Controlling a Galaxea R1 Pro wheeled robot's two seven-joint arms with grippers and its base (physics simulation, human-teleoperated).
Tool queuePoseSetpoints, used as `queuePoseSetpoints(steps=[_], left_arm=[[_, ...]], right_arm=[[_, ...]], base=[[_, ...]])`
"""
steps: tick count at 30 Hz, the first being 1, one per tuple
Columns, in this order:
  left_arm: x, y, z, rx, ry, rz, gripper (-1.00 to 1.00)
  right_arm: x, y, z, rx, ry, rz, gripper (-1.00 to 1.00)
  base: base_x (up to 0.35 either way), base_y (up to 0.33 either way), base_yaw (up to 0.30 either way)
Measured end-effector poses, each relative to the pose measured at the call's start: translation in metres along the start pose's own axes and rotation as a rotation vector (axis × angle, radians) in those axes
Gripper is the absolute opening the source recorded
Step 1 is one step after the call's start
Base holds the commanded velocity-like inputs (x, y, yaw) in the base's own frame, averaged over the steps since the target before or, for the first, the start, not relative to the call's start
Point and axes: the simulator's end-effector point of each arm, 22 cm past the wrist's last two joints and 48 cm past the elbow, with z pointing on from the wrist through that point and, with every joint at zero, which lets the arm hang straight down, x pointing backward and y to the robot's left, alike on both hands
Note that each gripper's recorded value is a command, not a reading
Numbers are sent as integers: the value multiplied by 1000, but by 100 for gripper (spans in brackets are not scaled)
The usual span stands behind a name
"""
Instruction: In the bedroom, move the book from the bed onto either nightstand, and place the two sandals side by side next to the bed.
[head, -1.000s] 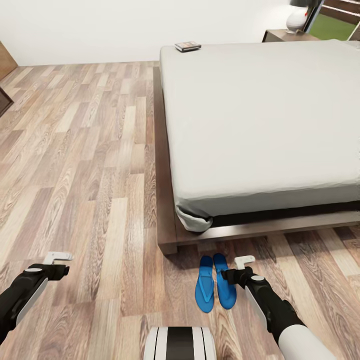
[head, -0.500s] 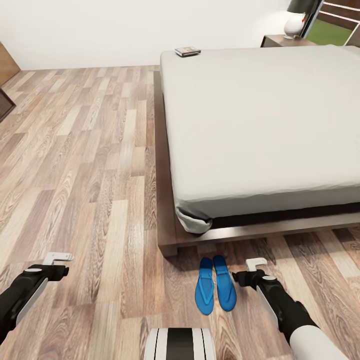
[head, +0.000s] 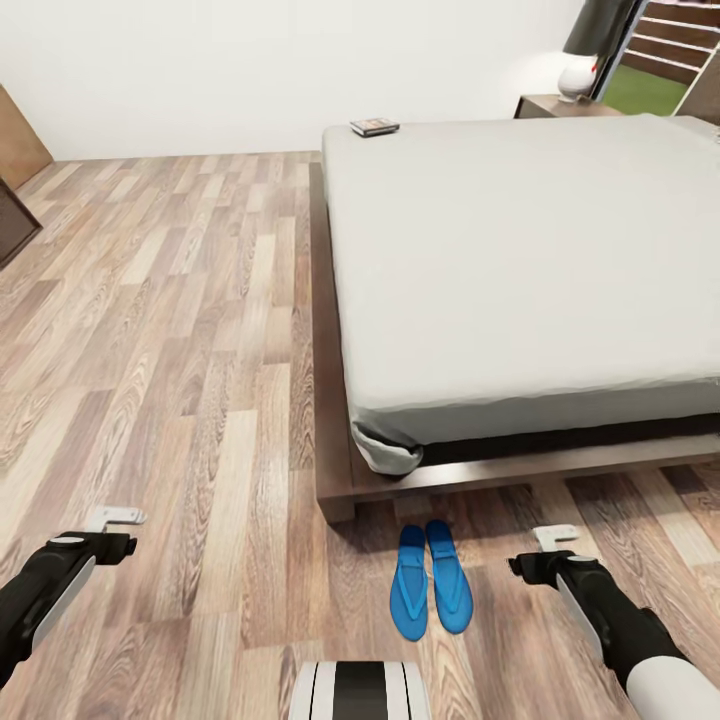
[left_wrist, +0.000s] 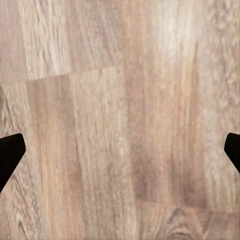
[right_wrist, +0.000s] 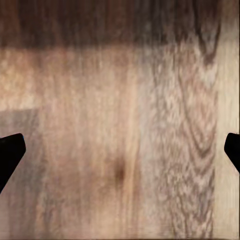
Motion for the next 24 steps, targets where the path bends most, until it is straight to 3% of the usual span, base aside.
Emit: queuePoseSetpoints(steps=[12, 18, 24], left_arm=[[-13, 9, -17, 1, -21, -20, 100], [4, 18, -17, -8, 19, -30, 100], [45, 30, -12, -29, 103, -45, 100]], right_arm=[[1, -26, -19, 29, 10, 3, 100], [15, -31, -26, 38, 26, 1, 100], [47, -43, -33, 56, 70, -5, 100]], base=[[0, 0, 0], [0, 0, 0], [0, 0, 0]])
